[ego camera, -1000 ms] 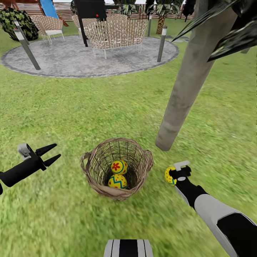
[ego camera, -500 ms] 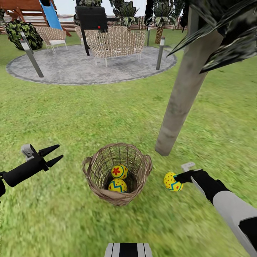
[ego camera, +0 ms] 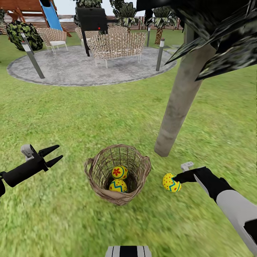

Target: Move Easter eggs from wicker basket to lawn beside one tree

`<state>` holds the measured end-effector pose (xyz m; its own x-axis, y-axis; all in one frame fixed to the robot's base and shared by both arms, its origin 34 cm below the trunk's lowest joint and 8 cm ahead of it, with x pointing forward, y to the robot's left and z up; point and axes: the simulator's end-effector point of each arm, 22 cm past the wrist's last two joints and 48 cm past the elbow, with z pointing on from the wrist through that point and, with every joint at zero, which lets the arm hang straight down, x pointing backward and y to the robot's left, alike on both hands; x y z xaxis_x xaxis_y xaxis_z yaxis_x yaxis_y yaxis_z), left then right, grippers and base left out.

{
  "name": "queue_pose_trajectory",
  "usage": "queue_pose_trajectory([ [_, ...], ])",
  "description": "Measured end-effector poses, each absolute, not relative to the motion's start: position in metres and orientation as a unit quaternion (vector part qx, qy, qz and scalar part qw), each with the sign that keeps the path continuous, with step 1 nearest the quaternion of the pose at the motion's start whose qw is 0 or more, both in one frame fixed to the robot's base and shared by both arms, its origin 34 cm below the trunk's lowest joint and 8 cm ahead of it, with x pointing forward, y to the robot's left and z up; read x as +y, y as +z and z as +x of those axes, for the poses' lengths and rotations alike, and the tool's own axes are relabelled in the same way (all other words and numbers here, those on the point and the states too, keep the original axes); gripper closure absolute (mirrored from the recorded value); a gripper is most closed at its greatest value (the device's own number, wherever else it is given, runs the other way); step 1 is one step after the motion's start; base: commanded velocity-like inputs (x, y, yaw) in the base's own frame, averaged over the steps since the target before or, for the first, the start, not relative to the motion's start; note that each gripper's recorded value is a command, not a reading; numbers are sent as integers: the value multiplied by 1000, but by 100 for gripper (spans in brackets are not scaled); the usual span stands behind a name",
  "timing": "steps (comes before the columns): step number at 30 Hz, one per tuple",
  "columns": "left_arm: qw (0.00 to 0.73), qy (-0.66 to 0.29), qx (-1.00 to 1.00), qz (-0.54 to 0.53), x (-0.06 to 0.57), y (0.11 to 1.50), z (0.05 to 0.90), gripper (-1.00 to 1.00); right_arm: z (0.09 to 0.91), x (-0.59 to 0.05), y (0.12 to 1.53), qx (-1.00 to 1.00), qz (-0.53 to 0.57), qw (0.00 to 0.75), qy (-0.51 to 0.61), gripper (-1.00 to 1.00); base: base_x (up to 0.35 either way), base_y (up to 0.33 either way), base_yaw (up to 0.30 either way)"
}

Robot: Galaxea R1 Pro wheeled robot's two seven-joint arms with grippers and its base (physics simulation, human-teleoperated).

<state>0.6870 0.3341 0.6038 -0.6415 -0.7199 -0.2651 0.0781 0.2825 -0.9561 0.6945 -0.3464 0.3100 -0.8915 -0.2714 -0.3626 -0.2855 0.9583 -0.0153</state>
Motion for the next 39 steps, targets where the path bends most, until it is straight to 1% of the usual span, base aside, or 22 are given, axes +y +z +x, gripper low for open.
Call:
queue_pose_trajectory([
  [3, 362, -557, 714, -222, 333, 607, 687, -100, 701, -348, 337, 965, -159, 195, 73, -100, -22, 0, 0],
  [7, 361, -557, 714, -223, 334, 606, 687, -100, 704, -332, 379, 949, -116, 209, 206, -100, -1, 0, 0],
  [9, 361, -557, 714, -224, 334, 606, 687, -100, 709, -323, 395, 939, -113, 222, 238, -100, 0, 0, 0],
  [11, 361, -557, 714, -224, 334, 606, 687, -100, 721, -313, 415, 929, -123, 243, 251, -100, 0, 0, 0],
  [15, 361, -558, 713, -224, 334, 606, 687, -100, 727, -304, 431, 928, -119, 239, 260, -100, 0, 0, 0],
  [18, 361, -558, 713, -224, 334, 606, 687, -100, 734, -294, 446, 923, -126, 249, 265, -100, 0, 0, 0],
  [21, 361, -557, 713, -225, 335, 606, 687, -100, 735, -279, 459, 918, -109, 245, 293, -100, 0, 0, 0],
  [22, 361, -557, 713, -225, 336, 605, 687, -100, 735, -262, 468, 909, -88, 241, 328, -100, 0, 0, 0],
  [25, 361, -556, 714, -225, 336, 605, 687, -100, 737, -237, 481, 892, -69, 243, 374, -100, 0, 0, 0],
  [26, 361, -556, 714, -226, 336, 604, 687, -100, 738, -219, 486, 883, -65, 242, 397, -100, 0, 0, 0],
  [29, 361, -555, 715, -226, 337, 604, 687, -100, 736, -182, 488, 870, -67, 237, 426, -100, 0, 0, 0],
  [30, 361, -554, 715, -226, 337, 604, 687, -100, 734, -160, 487, 866, -70, 234, 437, -100, 0, 0, 0],
  [34, 363, -548, 720, -223, 343, 606, 687, -100, 735, -91, 475, 873, -69, 228, 427, -100, 0, 0, 0],
  [37, 363, -547, 721, -222, 344, 606, 687, -100, 736, -66, 468, 882, -67, 227, 407, -100, 0, 0, 0],
  [39, 363, -547, 721, -222, 345, 606, 687, -100, 740, -61, 457, 897, -62, 229, 373, -100, 0, 0, 0],
])
